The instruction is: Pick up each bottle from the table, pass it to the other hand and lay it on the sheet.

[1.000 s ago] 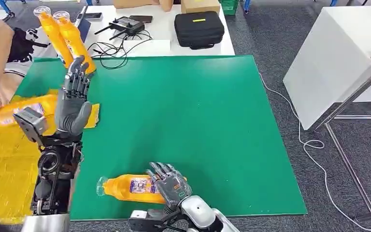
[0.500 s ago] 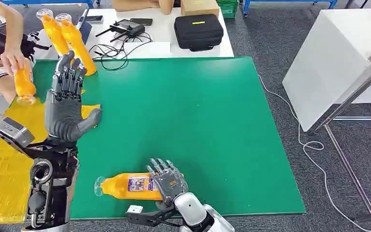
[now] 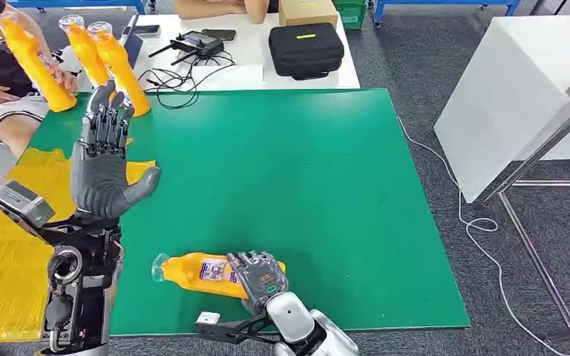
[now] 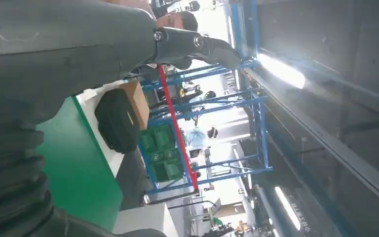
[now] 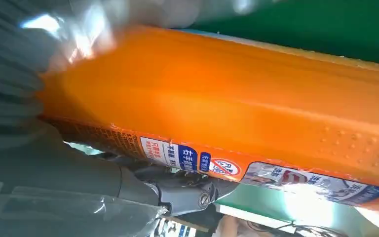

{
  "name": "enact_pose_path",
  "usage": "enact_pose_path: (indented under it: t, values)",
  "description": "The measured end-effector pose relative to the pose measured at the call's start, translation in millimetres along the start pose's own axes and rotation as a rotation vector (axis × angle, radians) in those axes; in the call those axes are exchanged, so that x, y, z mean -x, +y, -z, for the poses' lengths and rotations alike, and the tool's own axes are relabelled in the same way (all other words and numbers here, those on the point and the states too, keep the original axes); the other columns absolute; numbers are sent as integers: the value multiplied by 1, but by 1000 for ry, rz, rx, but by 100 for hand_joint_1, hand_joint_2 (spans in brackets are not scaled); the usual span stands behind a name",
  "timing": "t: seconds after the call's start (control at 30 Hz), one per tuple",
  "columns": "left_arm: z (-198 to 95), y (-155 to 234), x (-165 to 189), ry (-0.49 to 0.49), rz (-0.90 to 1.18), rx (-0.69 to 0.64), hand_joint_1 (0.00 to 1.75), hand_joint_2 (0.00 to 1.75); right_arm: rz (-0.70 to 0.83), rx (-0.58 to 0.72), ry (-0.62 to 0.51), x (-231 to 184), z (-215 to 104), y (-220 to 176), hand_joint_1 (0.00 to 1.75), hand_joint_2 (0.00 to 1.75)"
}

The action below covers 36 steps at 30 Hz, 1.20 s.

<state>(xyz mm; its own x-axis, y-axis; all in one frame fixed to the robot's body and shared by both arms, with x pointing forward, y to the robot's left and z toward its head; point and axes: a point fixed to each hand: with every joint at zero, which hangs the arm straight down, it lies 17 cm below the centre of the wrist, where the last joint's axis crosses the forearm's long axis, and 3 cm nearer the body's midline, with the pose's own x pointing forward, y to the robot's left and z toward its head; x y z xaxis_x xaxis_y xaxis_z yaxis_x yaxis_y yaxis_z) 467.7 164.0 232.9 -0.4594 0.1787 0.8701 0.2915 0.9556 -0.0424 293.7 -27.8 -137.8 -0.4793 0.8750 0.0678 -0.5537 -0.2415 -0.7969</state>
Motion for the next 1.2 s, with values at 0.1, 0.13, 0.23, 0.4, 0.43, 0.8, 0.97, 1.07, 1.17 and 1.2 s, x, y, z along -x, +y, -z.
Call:
enact_pose_path:
  t: [0.1,0.13,0.23,0.4,0.43,0.8,0.97,1.07,1.17,1.2]
  values:
    - [0,0,0,1,0,0,0,175,2,1,-1,0,0,0,175,175]
    - [0,0,1,2,0,0,0,175,4,2,-6,-1,0,-1,175,175]
    - [-2,1,2,9,0,-6,0,175,37,40,-2,1,2,-8,175,175]
    - [-11,-2,6,20,-19,-5,0,175,196,192,33,18,3,-38,175,175]
    - [-13,-2,5,20,-21,-7,0,175,241,238,37,22,2,-47,175,175]
    - [-26,-17,5,27,-42,19,0,175,743,958,69,115,-68,-202,175,175]
    - [-27,-34,10,37,-50,61,0,175,801,1118,96,140,-100,-226,175,175]
    - [-27,-42,10,36,-54,79,0,175,808,1191,89,145,-115,-236,175,175]
    - [-28,-52,12,50,-54,108,0,175,797,1253,62,144,-127,-251,175,175]
    - [-29,-59,12,55,-63,123,0,175,792,1271,50,142,-130,-256,175,175]
